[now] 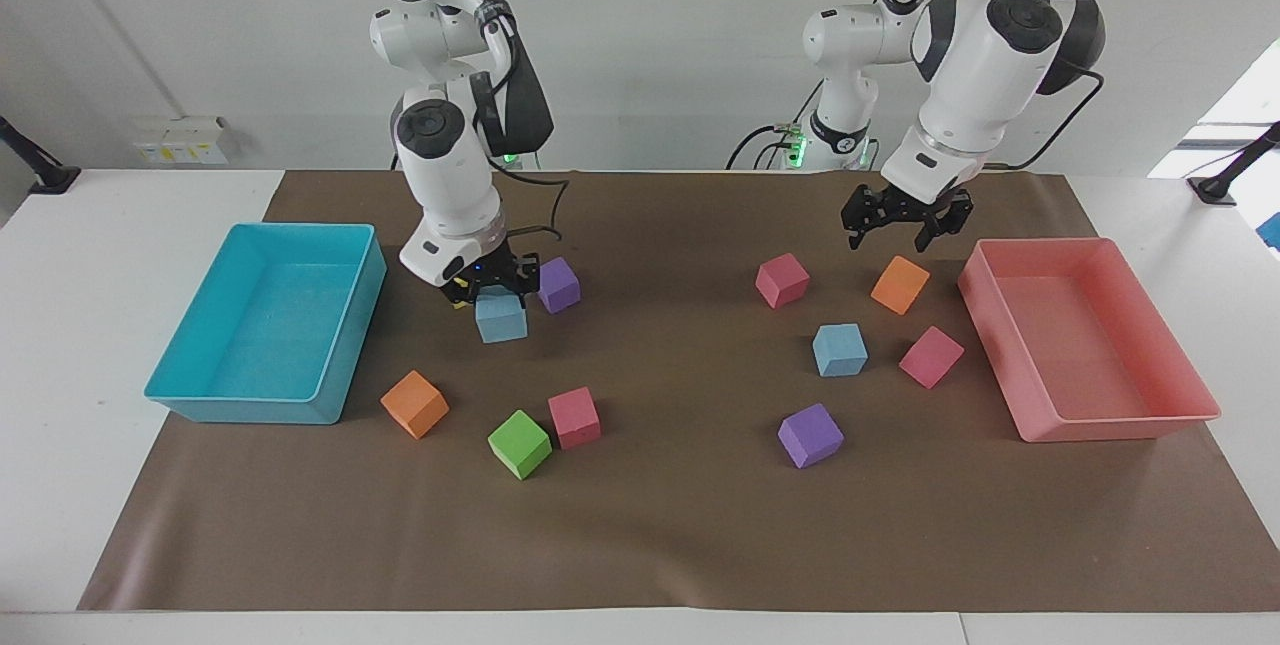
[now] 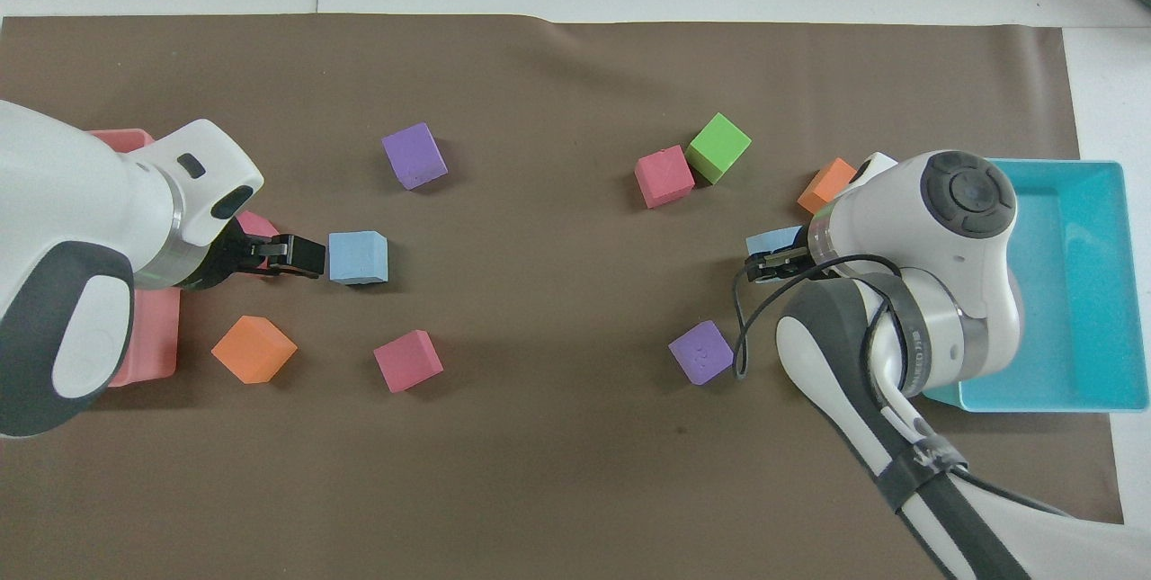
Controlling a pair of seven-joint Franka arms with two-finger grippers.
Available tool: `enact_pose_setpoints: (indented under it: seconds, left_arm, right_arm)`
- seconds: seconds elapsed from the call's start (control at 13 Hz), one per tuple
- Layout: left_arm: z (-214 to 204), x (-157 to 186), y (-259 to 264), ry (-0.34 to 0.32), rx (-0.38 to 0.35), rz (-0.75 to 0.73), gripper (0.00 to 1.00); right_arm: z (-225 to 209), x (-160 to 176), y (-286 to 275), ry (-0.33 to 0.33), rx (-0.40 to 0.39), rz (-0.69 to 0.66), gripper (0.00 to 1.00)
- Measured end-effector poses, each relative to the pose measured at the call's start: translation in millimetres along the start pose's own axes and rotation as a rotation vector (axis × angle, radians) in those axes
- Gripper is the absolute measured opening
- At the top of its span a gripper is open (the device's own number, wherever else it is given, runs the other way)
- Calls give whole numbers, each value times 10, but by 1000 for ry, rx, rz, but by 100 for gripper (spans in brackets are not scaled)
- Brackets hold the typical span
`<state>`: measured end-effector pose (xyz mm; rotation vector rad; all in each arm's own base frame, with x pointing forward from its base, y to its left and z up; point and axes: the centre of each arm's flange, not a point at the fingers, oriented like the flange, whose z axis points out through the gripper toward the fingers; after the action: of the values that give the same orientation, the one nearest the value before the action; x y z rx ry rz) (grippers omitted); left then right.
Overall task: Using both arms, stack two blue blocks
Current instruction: 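Carry the cube to center with the right gripper while the left gripper reaches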
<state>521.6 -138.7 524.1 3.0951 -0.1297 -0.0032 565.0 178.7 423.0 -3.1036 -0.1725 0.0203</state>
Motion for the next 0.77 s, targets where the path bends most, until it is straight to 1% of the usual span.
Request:
enact_pose_setpoints:
  seconds: [0.15,0.31,0.54,0.69,0.77]
  left_arm:
    - [-5,-1,0,1,0,0,100]
    - [-5,-1,0,2,0,0,100]
    - [0,0,2,3,0,0,100]
    - [42,4,25,14,-1,4,100]
    - [93,1,42,17,-2,7,100]
  right_arm:
    - [-103,52,-259,1,0,17,61]
    - [-96,92,-617,-1,-2,49,61]
    - [136,136,-1202,-14,-14,111,61]
    - [373,172,-1581,-22,-25,148,61]
    - [501,199,-1756,-15,-25,156,61]
